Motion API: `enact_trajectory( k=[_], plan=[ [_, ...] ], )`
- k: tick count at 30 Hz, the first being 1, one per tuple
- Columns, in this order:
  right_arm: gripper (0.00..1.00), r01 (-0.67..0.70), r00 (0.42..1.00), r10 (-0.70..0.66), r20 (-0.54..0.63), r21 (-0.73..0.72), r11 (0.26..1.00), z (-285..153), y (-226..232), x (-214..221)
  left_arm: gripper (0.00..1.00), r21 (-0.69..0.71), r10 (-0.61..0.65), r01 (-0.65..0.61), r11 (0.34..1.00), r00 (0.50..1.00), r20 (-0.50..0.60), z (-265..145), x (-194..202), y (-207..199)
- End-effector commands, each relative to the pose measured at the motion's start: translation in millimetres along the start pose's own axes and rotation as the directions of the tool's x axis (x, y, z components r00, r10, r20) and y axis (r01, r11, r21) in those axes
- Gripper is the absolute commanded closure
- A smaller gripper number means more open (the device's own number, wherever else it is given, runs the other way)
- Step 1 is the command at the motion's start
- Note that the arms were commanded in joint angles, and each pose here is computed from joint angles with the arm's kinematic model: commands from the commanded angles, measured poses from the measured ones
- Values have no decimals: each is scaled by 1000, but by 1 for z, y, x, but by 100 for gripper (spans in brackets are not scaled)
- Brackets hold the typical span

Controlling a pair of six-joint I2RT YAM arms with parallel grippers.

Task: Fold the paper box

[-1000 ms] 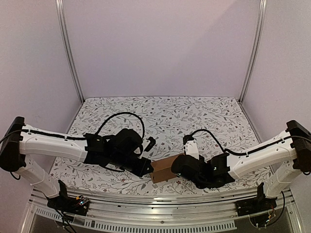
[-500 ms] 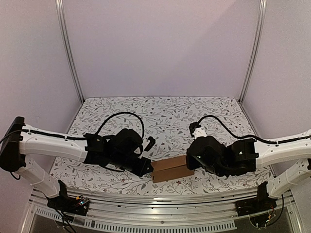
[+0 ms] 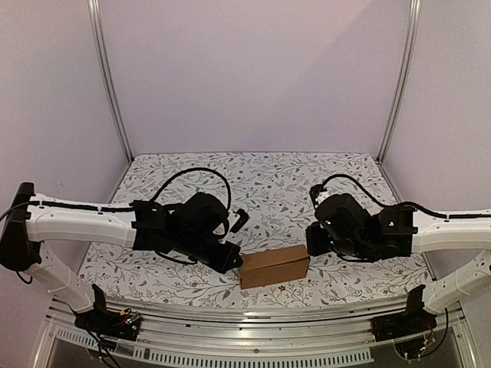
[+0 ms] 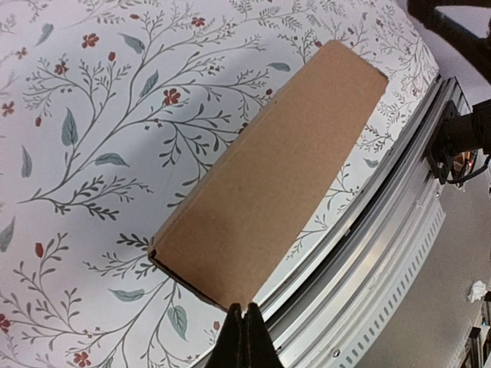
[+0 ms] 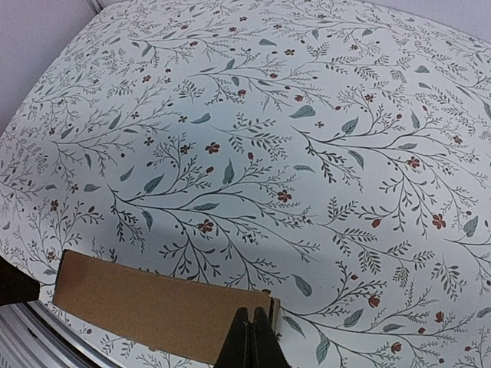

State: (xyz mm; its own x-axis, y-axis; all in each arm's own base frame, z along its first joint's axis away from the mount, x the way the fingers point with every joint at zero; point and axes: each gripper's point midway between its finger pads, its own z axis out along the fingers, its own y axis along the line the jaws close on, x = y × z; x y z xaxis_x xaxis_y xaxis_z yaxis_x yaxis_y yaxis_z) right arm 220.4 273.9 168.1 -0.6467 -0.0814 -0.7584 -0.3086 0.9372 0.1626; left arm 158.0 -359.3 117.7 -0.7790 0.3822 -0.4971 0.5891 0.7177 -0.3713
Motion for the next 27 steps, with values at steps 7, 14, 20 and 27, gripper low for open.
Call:
enact_trajectory(
  k=[7,14,20,27],
  plan=[
    [100,31,992,-31,-123,-3,1000,23,-4,36,100,81,52,-56,995,998,48,-10,-37,-31],
    [100,13,983,-12,-182,5,1000,38,-10,64,100,99,12,-8,995,999,-41,43,-15,-25],
    [100,24,962,-16,-272,26,999,49,-20,99,100,73,-23,32,997,991,-131,68,15,-10],
    [100,14,966,-9,-259,17,1000,42,-18,91,100,35,-38,43,998,989,-140,65,27,3]
  ],
)
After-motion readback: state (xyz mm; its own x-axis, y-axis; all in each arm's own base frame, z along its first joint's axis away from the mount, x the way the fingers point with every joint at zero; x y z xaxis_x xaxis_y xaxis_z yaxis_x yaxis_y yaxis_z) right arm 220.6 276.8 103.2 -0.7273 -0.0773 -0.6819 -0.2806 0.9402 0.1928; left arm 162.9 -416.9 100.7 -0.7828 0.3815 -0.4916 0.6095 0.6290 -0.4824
